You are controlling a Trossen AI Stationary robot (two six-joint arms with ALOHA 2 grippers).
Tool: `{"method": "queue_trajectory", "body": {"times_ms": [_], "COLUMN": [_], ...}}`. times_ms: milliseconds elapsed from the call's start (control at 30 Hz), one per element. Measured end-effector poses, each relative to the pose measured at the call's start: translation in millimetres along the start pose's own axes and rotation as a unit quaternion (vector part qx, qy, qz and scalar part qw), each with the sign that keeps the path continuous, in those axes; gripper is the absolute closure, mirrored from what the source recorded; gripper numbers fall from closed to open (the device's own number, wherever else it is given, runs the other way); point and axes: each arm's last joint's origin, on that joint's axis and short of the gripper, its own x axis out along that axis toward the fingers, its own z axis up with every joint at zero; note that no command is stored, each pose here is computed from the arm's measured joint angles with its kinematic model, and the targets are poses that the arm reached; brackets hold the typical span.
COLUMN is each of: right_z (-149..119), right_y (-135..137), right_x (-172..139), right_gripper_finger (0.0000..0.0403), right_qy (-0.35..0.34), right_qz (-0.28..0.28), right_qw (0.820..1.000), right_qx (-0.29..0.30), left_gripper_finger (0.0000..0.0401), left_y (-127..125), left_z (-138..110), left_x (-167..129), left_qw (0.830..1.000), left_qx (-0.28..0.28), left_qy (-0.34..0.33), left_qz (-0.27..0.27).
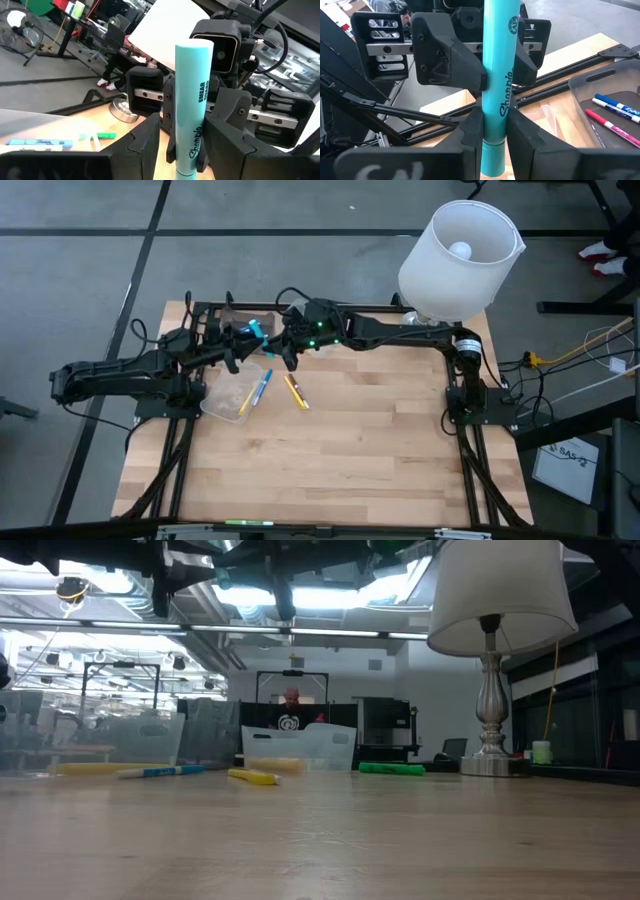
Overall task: Pick & Place Markers
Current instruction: Put the light blue highlighter into the top transparent bin
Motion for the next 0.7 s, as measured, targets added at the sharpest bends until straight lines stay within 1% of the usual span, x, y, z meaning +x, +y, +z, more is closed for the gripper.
{"method": "queue_trajectory", "body": {"times_ms": [100, 200, 267, 333, 467, 500, 600, 700], "right_z": [-1.3, -3.4, -4.6, -5.3, -6.7, -6.9, -7.3, -8.3], "right_y": [2.5, 6.7, 9.0, 10.5, 13.1, 13.5, 14.1, 14.3], "right_x": [0.7, 1.7, 2.2, 2.6, 3.3, 3.4, 3.5, 3.6], "right_gripper_finger": [0.0341, 0.0341, 0.0341, 0.0337, 0.0295, 0.0284, 0.0257, 0.0242], "right_qy": [0.002, 0.007, 0.009, 0.010, 0.011, 0.012, 0.013, 0.018], "right_qz": [0.002, 0.007, 0.010, 0.012, 0.011, 0.012, 0.014, 0.013], "right_qw": [1.000, 1.000, 1.000, 1.000, 1.000, 1.000, 1.000, 1.000], "right_qx": [0.000, -0.001, -0.001, -0.002, -0.003, -0.002, -0.002, -0.001], "left_gripper_finger": [0.0262, 0.0263, 0.0270, 0.0286, 0.0336, 0.0342, 0.0342, 0.0342], "left_y": [-0.3, -1.4, -2.1, -2.3, -2.5, -2.5, -2.4, -2.3], "left_z": [-0.3, -0.7, -0.9, -1.1, -1.3, -1.4, -1.6, -2.0], "left_x": [0.0, 0.1, 0.4, 0.5, 0.8, 0.9, 1.0, 1.0], "left_qw": [1.000, 1.000, 0.999, 0.999, 0.999, 0.999, 0.999, 0.999], "left_qx": [-0.005, -0.005, -0.005, -0.005, -0.006, -0.006, -0.003, -0.002], "left_qy": [0.003, 0.013, 0.018, 0.020, 0.022, 0.022, 0.023, 0.025], "left_qz": [-0.004, -0.021, -0.031, -0.034, -0.037, -0.037, -0.036, -0.036]}}
